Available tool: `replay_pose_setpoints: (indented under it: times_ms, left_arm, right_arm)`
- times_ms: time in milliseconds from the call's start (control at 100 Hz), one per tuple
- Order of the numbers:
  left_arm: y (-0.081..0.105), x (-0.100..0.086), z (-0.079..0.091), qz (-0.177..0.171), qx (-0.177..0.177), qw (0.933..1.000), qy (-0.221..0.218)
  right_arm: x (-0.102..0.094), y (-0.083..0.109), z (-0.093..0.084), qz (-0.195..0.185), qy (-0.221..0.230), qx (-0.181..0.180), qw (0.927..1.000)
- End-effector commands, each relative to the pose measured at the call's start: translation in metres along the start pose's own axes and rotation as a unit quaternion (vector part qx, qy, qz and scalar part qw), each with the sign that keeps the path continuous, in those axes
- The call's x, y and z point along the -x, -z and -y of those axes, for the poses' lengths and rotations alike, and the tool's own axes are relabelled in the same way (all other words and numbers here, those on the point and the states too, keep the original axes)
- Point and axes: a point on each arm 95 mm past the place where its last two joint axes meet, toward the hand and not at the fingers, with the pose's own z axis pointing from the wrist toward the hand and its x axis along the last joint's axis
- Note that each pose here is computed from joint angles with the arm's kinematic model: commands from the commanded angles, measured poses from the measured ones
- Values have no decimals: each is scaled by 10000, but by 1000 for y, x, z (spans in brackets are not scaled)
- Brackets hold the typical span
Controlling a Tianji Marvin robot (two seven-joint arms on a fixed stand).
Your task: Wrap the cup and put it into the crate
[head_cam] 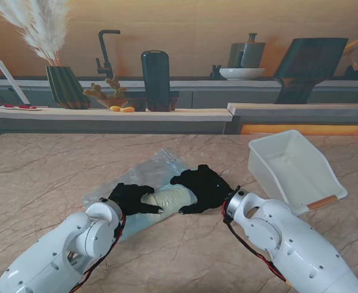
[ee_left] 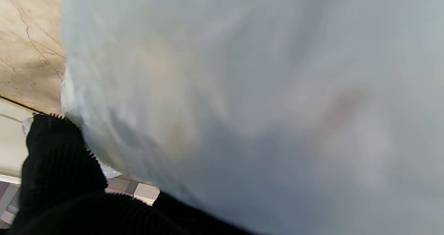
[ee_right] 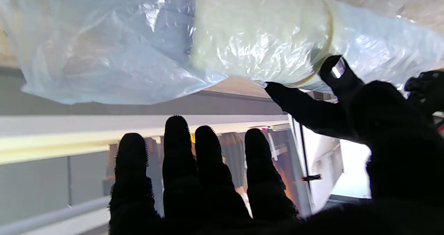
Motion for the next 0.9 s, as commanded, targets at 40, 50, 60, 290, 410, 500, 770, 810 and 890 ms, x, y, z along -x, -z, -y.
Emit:
replay_pose_setpoints:
  times_ms: [40, 50, 60, 290, 410, 500, 770, 810, 890]
  left_arm:
    - [1, 13, -27, 213, 475, 9986, 86]
    - [0, 14, -27, 214, 483, 9986, 98]
    - [0, 14, -27, 214, 490, 9985, 109]
    - [0, 14, -25, 155, 525, 9979, 349]
    - [0, 13, -25, 87, 303, 9989, 338]
    - [0, 12, -24, 51, 61, 9994, 348]
    - [1, 11, -26, -25, -578, 9973, 446]
    - [2, 10, -26, -46, -634, 9970, 434]
    - [7, 10, -24, -124, -760, 9963, 389]
  right_arm:
    - [-2, -3, 12, -164, 268, -107, 9995]
    - [-2, -3, 12, -176, 296, -123, 9993]
    - [-2, -3, 13, -186, 321, -143, 9992]
    - [1, -27, 42, -378, 491, -871, 9943]
    - [3, -46, 55, -508, 428, -1068, 9921]
    - [3, -59, 63, -625, 341, -1259, 9895]
    - [5, -83, 81, -876, 177, -1829, 9791]
    - [7, -86, 82, -875, 132, -1891, 9780]
    - [10, -89, 86, -828, 70, -2011, 9760]
